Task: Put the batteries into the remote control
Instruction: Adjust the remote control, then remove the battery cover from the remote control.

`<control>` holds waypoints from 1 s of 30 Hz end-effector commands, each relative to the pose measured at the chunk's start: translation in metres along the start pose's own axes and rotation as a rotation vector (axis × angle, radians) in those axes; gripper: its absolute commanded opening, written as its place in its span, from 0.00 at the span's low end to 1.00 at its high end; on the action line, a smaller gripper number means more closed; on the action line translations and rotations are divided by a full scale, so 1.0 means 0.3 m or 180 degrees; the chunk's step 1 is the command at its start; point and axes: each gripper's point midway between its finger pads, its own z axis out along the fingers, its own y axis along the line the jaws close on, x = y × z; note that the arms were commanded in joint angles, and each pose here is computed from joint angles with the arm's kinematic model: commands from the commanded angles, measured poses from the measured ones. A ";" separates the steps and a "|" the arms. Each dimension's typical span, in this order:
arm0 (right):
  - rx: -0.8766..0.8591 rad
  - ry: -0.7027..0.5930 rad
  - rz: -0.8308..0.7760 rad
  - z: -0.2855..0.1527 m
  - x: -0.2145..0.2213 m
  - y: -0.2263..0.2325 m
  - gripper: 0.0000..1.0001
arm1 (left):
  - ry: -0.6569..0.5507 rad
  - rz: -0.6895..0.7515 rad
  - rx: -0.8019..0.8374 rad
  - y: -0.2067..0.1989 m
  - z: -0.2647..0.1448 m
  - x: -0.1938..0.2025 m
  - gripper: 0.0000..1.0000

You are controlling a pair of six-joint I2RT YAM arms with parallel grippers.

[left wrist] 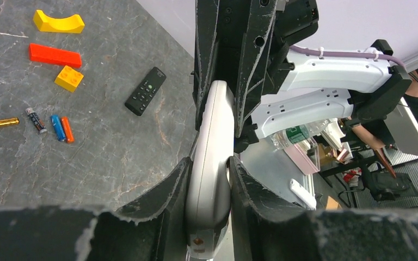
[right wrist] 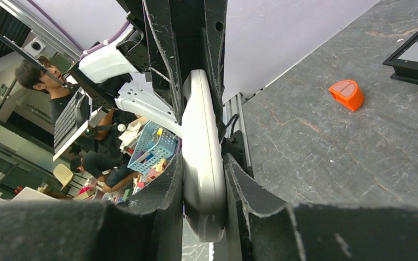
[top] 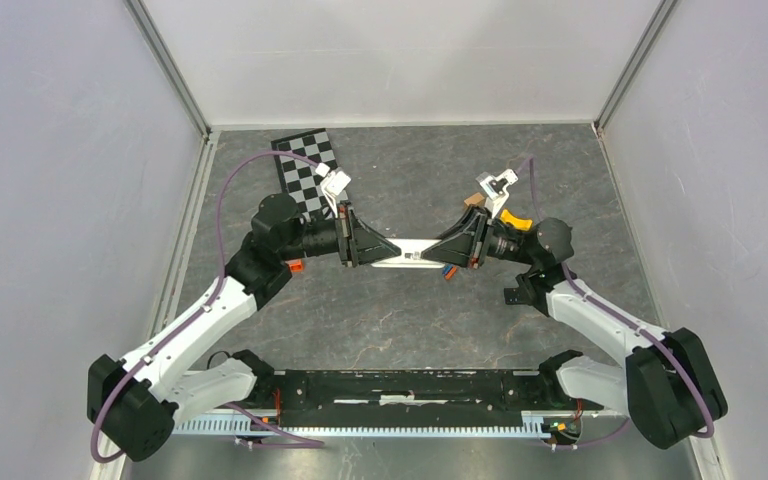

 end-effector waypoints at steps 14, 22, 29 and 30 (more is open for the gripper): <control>0.2181 -0.0188 -0.0115 -0.145 0.047 -0.427 0.65 | 0.0213 -0.0833 -0.1332 0.349 -0.021 0.203 0.02; 0.2168 0.0001 0.0259 -0.120 0.240 -0.449 0.48 | 0.0285 -0.1381 -0.1474 0.490 0.003 0.339 0.02; 0.2075 0.0158 0.0625 -0.091 0.360 -0.466 0.47 | 0.0376 -0.1568 -0.1661 0.560 -0.025 0.419 0.02; 0.2038 0.0185 0.0694 -0.085 0.379 -0.466 0.47 | 0.0382 -0.1598 -0.1677 0.567 -0.028 0.429 0.02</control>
